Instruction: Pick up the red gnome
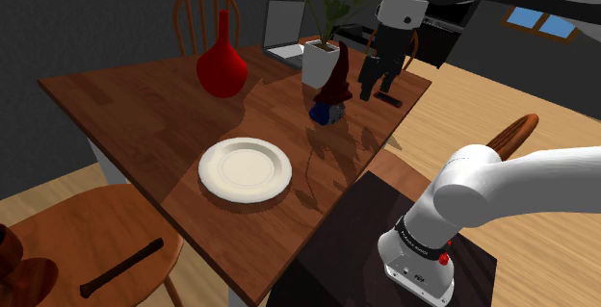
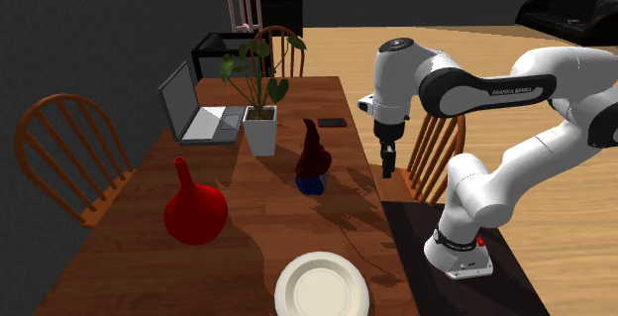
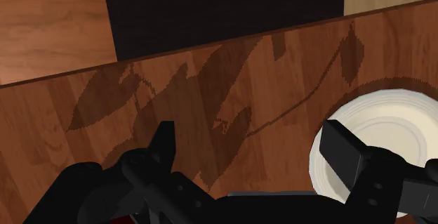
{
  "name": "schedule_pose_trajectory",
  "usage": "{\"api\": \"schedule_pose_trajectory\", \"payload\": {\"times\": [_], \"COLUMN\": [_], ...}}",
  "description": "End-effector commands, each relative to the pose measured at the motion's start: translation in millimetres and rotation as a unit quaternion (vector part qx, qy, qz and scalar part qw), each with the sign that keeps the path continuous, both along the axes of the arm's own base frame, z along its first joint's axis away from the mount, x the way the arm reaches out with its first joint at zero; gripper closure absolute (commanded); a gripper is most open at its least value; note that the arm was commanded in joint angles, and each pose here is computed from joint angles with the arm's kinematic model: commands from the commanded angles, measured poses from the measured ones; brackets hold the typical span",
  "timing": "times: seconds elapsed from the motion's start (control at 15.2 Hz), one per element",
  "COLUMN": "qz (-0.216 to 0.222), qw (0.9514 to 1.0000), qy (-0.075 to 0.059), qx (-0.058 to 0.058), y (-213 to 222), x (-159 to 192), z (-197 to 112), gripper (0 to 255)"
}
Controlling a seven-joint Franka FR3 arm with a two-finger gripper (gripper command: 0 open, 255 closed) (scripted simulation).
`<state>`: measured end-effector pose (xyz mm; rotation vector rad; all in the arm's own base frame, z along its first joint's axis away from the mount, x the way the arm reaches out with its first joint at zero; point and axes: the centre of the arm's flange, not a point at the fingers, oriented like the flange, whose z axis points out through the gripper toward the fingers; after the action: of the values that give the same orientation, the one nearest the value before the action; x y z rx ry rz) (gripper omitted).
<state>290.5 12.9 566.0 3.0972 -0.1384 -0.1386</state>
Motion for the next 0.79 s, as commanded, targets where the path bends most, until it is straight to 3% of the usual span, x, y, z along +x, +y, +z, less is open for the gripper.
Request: {"api": "schedule_pose_trajectory", "payload": {"times": [0.0, 0.33, 0.73], "qz": [0.000, 0.014, 0.032], "qw": [1.0000, 0.9978, 0.9894], "qy": [0.000, -0.064, -0.140], "qx": [0.000, -0.012, -0.025], "y": [0, -38, -83], "x": [0, 31, 69], "z": [0, 0, 7], "gripper": [0, 0, 0]}}
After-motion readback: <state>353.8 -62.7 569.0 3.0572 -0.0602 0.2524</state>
